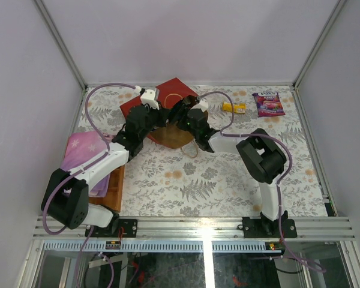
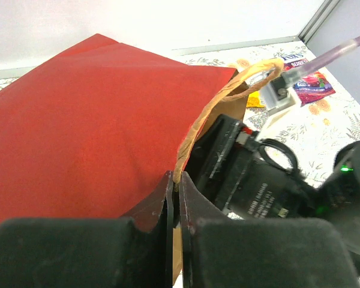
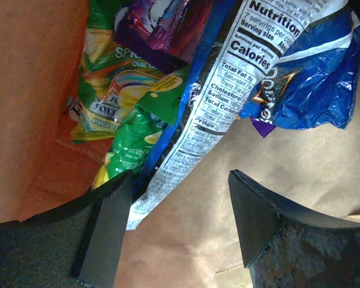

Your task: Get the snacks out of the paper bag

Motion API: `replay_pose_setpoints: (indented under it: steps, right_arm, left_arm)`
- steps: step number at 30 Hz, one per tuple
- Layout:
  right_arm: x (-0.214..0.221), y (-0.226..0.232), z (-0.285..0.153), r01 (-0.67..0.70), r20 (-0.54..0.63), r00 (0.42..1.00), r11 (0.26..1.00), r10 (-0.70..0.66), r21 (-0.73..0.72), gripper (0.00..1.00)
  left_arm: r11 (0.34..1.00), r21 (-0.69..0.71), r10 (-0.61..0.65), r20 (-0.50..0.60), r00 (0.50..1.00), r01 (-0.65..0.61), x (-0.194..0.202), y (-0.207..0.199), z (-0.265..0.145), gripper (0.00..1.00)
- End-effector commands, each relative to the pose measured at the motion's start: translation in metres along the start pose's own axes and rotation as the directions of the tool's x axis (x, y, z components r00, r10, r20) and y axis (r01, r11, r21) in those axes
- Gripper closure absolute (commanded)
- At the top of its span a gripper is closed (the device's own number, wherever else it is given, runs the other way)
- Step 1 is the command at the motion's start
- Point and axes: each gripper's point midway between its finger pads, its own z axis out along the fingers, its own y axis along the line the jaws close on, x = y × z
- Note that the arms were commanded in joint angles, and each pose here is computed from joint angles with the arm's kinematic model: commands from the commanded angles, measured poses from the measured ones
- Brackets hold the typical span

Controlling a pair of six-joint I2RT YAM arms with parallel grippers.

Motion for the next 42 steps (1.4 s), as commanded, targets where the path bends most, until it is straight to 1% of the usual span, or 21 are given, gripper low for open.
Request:
replay_pose_setpoints:
  steps: [1,3,4,5,6,7,8,9,10,14,19,25,30,36,39,42]
  right_arm:
    - [-0.017,0.024,0.017,-0.028,0.074,0.997,0.999,0.032,-0.046,0.3]
    - [-0.014,0.025,0.021,-0.033,0.068,0.997,0.998,0.037,-0.049,0.32]
    - [-0.013,0.025,0.022,-0.034,0.068,0.997,0.998,0.037,-0.05,0.35]
    - [-0.012,0.025,0.022,-0.035,0.066,0.997,0.998,0.038,-0.054,0.42]
    - [-0.011,0.024,0.022,-0.036,0.066,0.997,0.998,0.04,-0.057,0.52]
    - [-0.01,0.023,0.021,-0.038,0.067,0.997,0.997,0.042,-0.061,0.72]
    - [-0.01,0.022,0.02,-0.041,0.069,0.997,0.997,0.045,-0.059,0.87]
    - [-0.011,0.021,0.019,-0.043,0.072,0.996,0.998,0.047,-0.055,0.97]
    - [-0.012,0.02,0.017,-0.045,0.076,0.996,0.998,0.048,-0.052,1.0]
    - [-0.023,0.03,0.002,-0.041,0.094,0.994,0.997,0.048,-0.072,1.0]
    - [-0.052,0.069,-0.022,-0.003,0.093,0.996,0.989,0.016,-0.145,1.0]
    - [-0.088,0.099,-0.062,0.017,0.15,0.989,0.978,0.014,-0.206,1.0]
    - [-0.107,0.113,-0.096,0.041,0.159,0.987,0.973,-0.005,-0.226,1.0]
    - [-0.114,0.094,-0.141,0.108,0.164,0.983,0.979,-0.079,-0.172,1.0]
    - [-0.126,0.072,-0.173,0.155,0.186,0.974,0.981,-0.132,-0.117,1.0]
    - [-0.14,0.034,-0.198,0.174,0.203,0.965,0.984,-0.166,-0.024,1.0]
  left_arm:
    - [1.0,0.0,-0.005,0.078,0.997,0.005,-0.024,0.0,0.0,0.99]
    - [1.0,-0.004,-0.004,0.078,0.997,0.005,-0.024,0.001,-0.001,0.99]
    - [1.0,-0.004,-0.004,0.079,0.997,0.005,-0.025,0.0,-0.002,0.99]
    - [1.0,-0.007,-0.005,0.08,0.997,0.006,-0.025,0.001,-0.002,0.99]
    - [1.0,-0.009,-0.006,0.081,0.997,0.006,-0.025,0.001,-0.002,0.99]
    - [1.0,-0.011,-0.007,0.083,0.997,0.008,-0.026,0.001,-0.002,0.99]
    - [1.0,-0.015,-0.009,0.084,0.996,0.01,-0.026,0.002,-0.002,0.99]
    - [1.0,-0.017,-0.009,0.084,0.996,0.01,-0.026,0.002,-0.002,0.99]
    - [1.0,-0.02,-0.009,0.084,0.996,0.01,-0.026,0.003,-0.002,0.99]
    - [1.0,-0.03,-0.005,0.084,0.996,0.007,-0.026,0.005,-0.003,0.99]
    - [0.999,-0.045,0.001,0.088,0.996,0.003,-0.026,0.008,-0.003,0.99]
    - [0.998,-0.057,0.007,0.083,0.997,-0.002,-0.024,0.01,-0.002,0.99]
    - [0.998,-0.063,0.01,0.075,0.997,-0.005,-0.022,0.011,-0.001,0.98]
    - [0.996,-0.093,0.026,0.064,0.998,-0.02,-0.021,0.017,-0.002,0.98]
    - [0.994,-0.103,0.031,0.058,0.998,-0.025,-0.02,0.019,-0.002,0.98]
    - [0.994,-0.11,0.035,0.054,0.998,-0.029,-0.019,0.021,-0.001,0.98]
